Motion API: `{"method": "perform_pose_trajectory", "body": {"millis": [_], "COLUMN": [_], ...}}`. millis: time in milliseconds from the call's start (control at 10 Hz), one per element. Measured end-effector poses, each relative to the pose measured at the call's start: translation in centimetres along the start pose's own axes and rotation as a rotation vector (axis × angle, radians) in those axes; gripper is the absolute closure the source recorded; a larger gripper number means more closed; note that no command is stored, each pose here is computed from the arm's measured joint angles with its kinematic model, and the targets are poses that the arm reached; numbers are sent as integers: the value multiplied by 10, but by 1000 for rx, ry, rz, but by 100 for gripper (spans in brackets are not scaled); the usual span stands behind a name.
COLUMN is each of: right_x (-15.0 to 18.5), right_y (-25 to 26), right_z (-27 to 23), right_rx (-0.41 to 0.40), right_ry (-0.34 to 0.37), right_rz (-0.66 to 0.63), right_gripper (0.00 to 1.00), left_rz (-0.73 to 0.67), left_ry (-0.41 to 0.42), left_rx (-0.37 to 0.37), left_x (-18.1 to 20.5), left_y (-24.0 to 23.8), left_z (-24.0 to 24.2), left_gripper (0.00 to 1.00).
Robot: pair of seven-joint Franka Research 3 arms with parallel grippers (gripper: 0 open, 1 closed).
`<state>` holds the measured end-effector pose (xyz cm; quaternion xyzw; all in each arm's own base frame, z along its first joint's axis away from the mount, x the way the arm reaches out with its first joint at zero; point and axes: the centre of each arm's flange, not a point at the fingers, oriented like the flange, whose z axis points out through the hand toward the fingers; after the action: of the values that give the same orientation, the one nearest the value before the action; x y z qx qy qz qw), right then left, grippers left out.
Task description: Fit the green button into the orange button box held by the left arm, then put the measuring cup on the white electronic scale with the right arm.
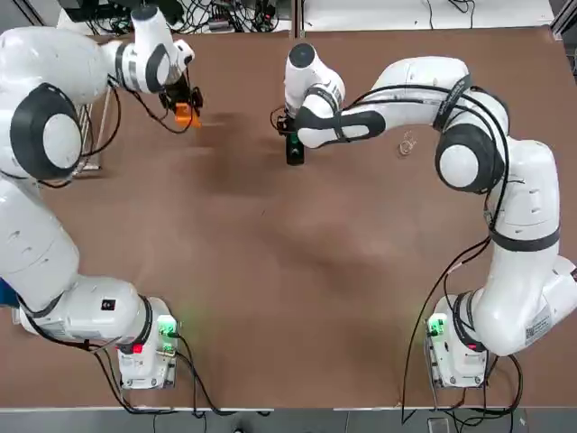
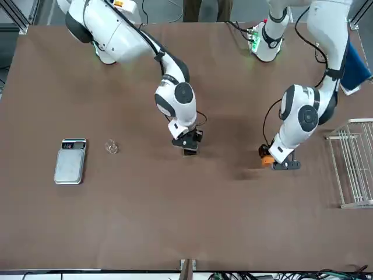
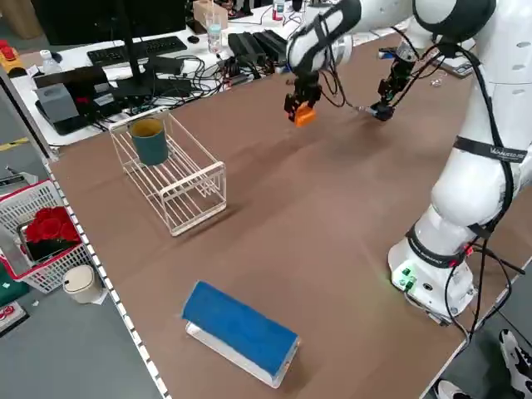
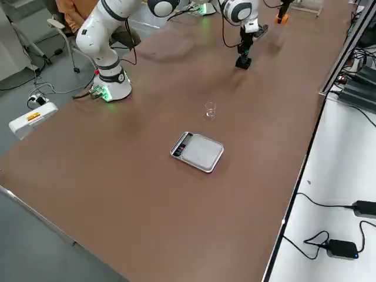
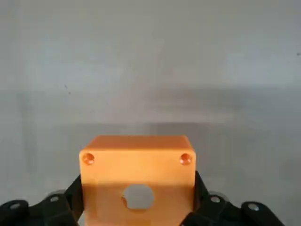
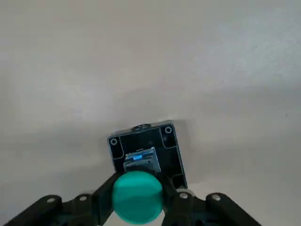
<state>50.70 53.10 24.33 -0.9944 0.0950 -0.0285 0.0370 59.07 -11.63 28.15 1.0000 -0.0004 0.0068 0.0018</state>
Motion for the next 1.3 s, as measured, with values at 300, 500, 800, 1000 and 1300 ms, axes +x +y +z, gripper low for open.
{"method": "perform_pose_trajectory", "body": {"millis": [300,500,800,1000,1300], "right_x": [-1,-2,-2,0,9], "right_y": [0,0,0,-1,-1], "right_z": [3,4,4,3,-3], "right_rx": [-4,-6,-6,-3,6], "right_ry": [0,3,4,7,19], "right_rz": [7,9,17,21,34], "right_gripper": [60,58,43,40,16], "left_rz": [-25,-37,-39,-29,-48], "left_ry": [20,5,-25,-27,-25], "left_rx": [-9,-9,-3,-1,-4], "left_x": [8,8,15,22,24], "left_y": [12,13,48,67,79], "left_z": [-15,-12,-38,-61,-60], "left_gripper": [14,14,14,14,14]}}
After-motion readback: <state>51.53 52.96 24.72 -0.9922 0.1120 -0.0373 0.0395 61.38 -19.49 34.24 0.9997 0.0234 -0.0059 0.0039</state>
